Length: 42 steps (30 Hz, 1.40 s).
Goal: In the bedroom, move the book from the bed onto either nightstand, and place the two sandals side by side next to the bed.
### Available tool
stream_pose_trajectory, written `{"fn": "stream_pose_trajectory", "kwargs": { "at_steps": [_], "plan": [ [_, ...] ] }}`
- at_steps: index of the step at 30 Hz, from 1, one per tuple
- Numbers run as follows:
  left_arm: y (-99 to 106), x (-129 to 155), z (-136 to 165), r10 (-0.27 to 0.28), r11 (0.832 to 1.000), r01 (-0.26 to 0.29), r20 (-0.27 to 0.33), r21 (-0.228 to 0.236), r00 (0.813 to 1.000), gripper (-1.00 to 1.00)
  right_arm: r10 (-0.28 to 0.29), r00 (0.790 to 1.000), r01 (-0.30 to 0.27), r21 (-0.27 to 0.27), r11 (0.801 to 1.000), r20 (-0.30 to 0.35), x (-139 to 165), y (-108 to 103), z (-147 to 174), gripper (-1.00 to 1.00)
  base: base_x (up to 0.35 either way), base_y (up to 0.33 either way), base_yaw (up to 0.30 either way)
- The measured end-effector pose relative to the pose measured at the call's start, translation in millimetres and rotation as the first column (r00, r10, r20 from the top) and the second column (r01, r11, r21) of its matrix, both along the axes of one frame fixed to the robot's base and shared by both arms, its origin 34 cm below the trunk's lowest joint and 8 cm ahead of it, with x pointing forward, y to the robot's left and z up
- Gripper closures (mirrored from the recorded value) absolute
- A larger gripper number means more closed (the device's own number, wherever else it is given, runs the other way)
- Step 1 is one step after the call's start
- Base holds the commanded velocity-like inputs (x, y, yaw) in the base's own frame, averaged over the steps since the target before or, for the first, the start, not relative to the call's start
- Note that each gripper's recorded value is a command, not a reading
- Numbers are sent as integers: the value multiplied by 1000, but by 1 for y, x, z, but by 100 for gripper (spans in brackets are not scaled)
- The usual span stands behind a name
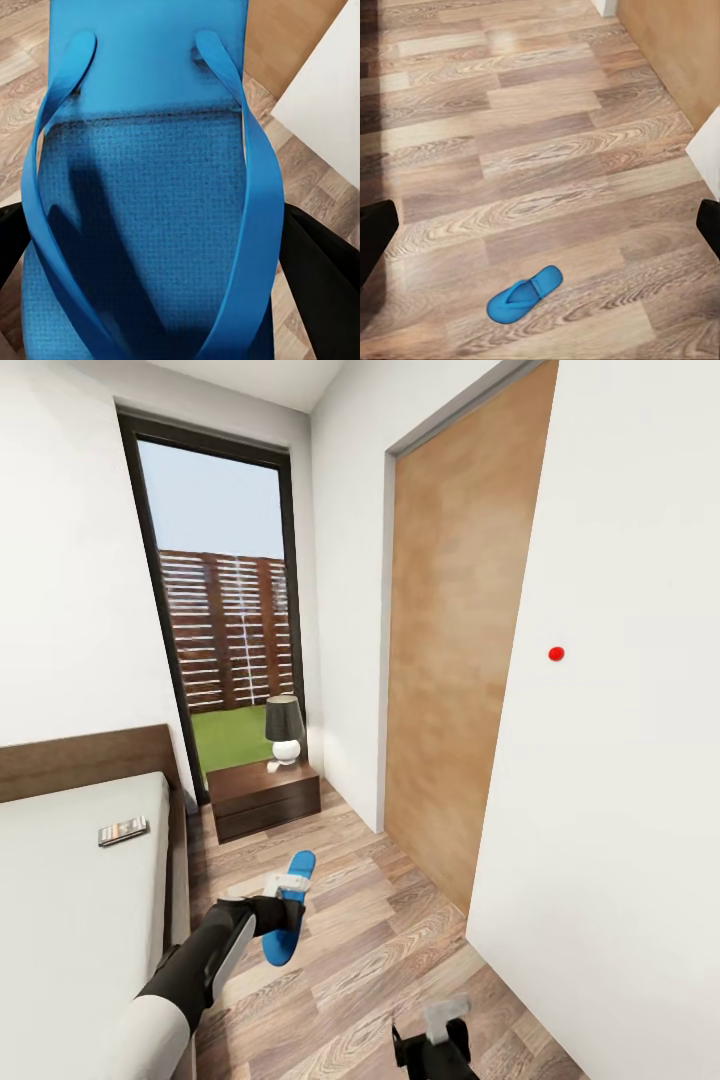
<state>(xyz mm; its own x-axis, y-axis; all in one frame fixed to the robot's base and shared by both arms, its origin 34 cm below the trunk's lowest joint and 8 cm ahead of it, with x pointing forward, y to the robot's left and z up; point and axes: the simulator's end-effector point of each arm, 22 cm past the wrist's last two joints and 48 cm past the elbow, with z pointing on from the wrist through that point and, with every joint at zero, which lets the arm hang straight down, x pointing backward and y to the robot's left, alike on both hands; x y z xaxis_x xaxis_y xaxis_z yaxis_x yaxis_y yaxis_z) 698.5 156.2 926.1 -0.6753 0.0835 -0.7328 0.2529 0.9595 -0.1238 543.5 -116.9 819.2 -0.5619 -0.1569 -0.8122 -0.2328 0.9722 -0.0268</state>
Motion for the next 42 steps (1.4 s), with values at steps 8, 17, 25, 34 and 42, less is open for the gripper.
{"fn": "stream_pose_trajectory", "kwargs": {
  "at_steps": [8, 17, 25, 34, 42],
  "plan": [
    [-1, -1, 0, -1, 1000, 1, -7, -2, 1000, 100, 106, 991, -102, 50, 994, -83, -16, 21, -27, -100, 0, 0, 0],
    [-1, -1, 0, 0, 1000, 0, -8, -4, 1000, 100, 259, 960, -239, 170, 956, -106, -31, 55, -26, -100, 0, 0, 0],
    [-6, 2, 9, -10, 1000, 10, 4, -11, 1000, 100, 262, 955, -235, 183, 955, -141, -42, 48, -37, -100, 0, 0, 0],
    [-8, 9, 25, -13, 1000, 13, 42, -15, 999, 100, 261, 951, -231, 182, 956, -167, -49, 46, -46, -100, 0, 0, 0],
    [-8, 9, 25, -13, 1000, 13, 42, -15, 999, 100, 261, 951, -231, 182, 956, -167, -49, 46, -46, -100, 0, 0, 0]
  ]
}}
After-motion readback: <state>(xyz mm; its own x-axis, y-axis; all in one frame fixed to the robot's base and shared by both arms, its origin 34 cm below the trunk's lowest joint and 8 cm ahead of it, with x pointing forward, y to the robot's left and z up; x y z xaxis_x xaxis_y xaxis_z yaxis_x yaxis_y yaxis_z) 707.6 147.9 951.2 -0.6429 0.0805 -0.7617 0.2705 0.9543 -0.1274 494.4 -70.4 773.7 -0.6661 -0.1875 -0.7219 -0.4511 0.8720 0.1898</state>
